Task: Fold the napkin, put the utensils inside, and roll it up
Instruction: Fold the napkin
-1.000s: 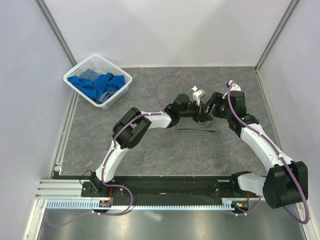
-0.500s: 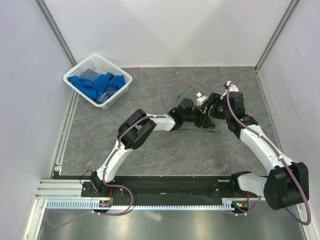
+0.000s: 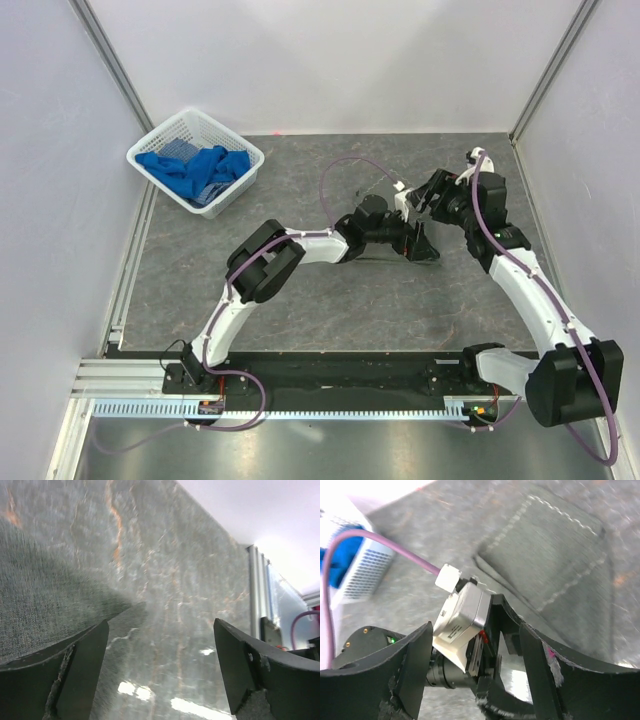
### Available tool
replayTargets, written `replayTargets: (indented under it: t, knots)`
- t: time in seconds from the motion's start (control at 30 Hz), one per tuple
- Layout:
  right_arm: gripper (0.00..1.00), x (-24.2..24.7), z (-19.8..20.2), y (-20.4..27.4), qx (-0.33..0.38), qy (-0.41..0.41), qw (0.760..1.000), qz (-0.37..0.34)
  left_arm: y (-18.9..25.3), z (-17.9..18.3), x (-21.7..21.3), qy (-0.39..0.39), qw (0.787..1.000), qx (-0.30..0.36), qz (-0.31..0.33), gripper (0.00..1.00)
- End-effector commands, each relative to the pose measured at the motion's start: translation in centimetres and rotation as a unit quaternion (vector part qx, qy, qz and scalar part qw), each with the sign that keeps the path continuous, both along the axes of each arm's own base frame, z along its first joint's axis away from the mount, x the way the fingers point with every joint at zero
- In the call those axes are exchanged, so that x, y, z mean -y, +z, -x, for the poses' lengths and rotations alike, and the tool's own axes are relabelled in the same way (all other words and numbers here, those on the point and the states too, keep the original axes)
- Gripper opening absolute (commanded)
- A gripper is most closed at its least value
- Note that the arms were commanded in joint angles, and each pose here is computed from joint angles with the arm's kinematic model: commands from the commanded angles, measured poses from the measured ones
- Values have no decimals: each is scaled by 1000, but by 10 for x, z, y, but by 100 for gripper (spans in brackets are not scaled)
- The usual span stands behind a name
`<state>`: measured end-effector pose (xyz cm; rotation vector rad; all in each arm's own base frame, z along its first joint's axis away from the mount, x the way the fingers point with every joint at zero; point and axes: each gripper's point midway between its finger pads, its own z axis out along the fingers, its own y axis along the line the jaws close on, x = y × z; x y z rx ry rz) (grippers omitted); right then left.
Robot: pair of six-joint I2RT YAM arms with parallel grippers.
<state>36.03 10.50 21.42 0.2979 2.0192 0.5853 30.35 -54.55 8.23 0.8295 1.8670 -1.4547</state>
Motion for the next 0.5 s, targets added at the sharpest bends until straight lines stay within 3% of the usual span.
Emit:
replayTargets:
  t: [0.0, 0.13, 0.33, 0.47]
  knots:
    - [77, 13, -7, 43, 48, -12, 999, -19, 101, -3, -6, 12, 993, 81, 83, 93]
    - [78, 29, -16, 38, 35, -20, 999, -34, 120, -6, -29, 38, 992, 89, 81, 96]
    - [79, 53, -19, -29, -48, -30, 998, -31, 83, -29, -105, 161, 986, 33, 15, 96]
    - [79, 62, -10, -80, -117, -37, 992, -34, 54, -46, -171, 250, 967, -36, -28, 96]
